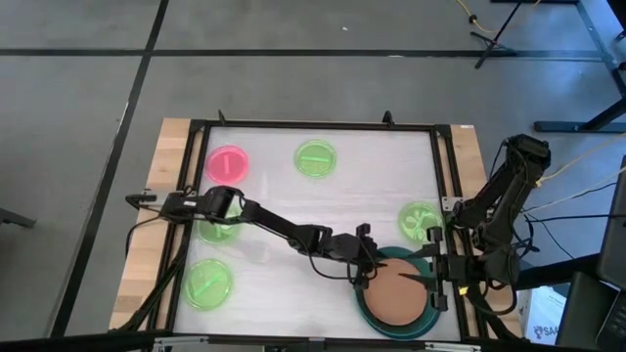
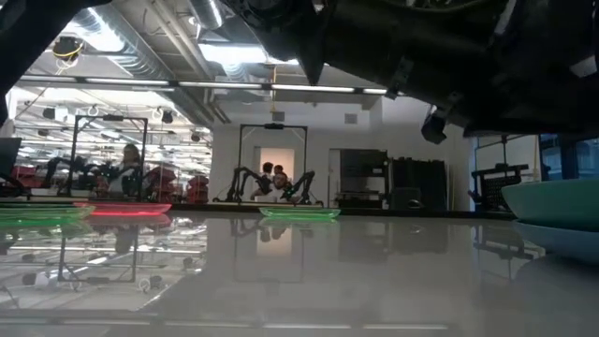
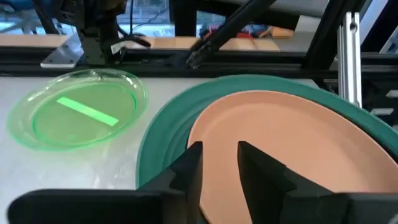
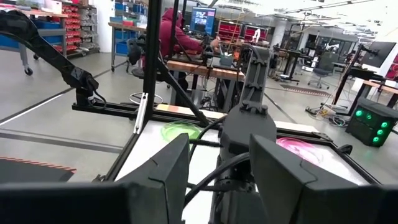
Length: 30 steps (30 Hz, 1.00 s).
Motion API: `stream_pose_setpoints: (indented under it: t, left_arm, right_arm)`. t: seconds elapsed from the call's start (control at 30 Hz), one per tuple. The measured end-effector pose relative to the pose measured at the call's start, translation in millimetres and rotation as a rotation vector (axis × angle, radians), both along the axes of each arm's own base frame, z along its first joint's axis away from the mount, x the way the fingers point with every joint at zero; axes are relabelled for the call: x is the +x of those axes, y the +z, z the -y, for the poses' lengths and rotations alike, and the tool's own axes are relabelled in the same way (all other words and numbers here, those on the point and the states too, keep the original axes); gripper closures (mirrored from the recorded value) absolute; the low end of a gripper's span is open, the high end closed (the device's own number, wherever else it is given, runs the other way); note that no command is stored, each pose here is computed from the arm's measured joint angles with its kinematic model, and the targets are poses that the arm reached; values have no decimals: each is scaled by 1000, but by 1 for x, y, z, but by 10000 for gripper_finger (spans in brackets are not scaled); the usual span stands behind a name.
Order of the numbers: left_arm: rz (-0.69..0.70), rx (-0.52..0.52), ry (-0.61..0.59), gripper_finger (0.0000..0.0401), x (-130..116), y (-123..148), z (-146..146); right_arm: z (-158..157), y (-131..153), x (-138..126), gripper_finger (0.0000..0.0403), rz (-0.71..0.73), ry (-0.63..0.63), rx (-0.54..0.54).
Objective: Stack plastic plates
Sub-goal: Stack the green plate on top of the orange plate
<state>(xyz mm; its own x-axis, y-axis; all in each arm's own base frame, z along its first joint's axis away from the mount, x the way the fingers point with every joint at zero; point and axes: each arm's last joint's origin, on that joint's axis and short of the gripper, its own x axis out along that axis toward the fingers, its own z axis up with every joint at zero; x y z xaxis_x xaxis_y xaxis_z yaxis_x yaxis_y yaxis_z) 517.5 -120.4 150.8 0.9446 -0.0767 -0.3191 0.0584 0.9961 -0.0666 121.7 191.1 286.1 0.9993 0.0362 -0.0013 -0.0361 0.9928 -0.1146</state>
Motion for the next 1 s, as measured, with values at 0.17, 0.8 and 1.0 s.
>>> stream_pose_setpoints:
  t: [0.17,0.8,1.0]
  left_arm:
    - [-47,12,-9,301,-8,23,3]
    - [-534,157,282,303,-116,84,63]
    - [-722,124,509,303,-168,79,79]
  right_arm:
    - [0,-1,0,242,-5,2,0]
    - [6,-3,9,242,-14,-46,-85]
    - [22,-6,29,242,-39,-158,-122]
